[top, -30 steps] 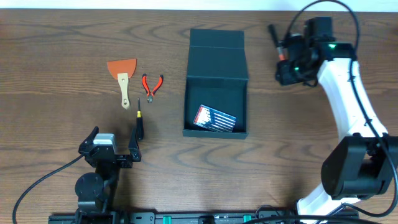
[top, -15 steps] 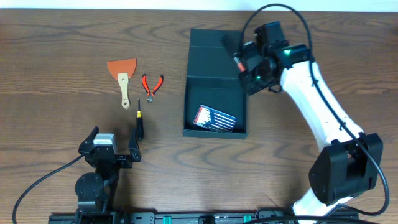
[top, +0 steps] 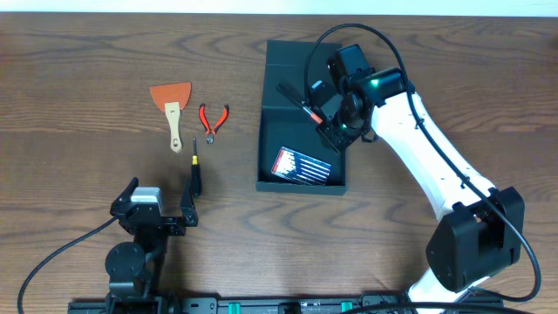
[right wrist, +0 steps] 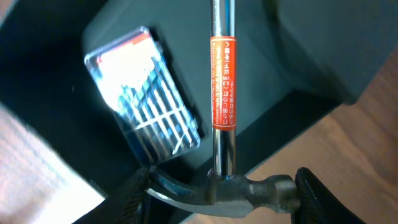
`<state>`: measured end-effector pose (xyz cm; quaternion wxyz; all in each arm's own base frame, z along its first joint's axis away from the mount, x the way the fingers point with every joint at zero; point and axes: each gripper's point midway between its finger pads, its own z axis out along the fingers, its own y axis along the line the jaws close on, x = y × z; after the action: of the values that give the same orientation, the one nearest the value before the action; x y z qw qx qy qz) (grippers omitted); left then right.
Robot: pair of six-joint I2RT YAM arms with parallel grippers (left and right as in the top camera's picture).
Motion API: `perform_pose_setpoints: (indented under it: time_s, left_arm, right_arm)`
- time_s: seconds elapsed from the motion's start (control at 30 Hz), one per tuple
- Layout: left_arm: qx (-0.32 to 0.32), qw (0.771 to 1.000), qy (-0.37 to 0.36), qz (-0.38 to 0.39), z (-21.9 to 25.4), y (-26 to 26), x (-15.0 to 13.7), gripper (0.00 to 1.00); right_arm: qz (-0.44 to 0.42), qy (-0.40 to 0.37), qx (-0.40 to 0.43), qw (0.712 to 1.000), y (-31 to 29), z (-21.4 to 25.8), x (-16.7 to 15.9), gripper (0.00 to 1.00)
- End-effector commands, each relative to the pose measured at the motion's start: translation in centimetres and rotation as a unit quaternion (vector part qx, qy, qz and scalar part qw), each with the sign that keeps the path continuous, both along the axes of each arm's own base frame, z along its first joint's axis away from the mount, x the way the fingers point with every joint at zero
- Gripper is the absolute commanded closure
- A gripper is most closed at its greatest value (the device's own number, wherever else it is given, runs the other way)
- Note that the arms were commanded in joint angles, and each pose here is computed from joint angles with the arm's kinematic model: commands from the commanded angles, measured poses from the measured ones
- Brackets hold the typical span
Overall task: Pack container
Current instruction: 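Lower the hammer into the box beside the screwdriver case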
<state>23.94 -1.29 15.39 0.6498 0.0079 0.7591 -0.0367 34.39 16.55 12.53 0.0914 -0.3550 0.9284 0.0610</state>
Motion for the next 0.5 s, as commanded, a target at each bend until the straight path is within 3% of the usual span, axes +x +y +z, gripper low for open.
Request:
perform_pose_setpoints:
  time_s: [0.0,0.47]
  left_arm:
    - [0.006,1.0,-0.001,-0.005,-0.2,-0.2,0.0,0.01]
    - [0.006,1.0,-0.001,-0.005,-0.2,-0.2,0.0,0.02]
  right_arm:
    - [0.019,-0.007,-0.002,1.0,0.2,0.7,0.1,0.94]
    - [0.02,0.029,-0.019,0.999,-0.5,0.4,-1.7,0.98]
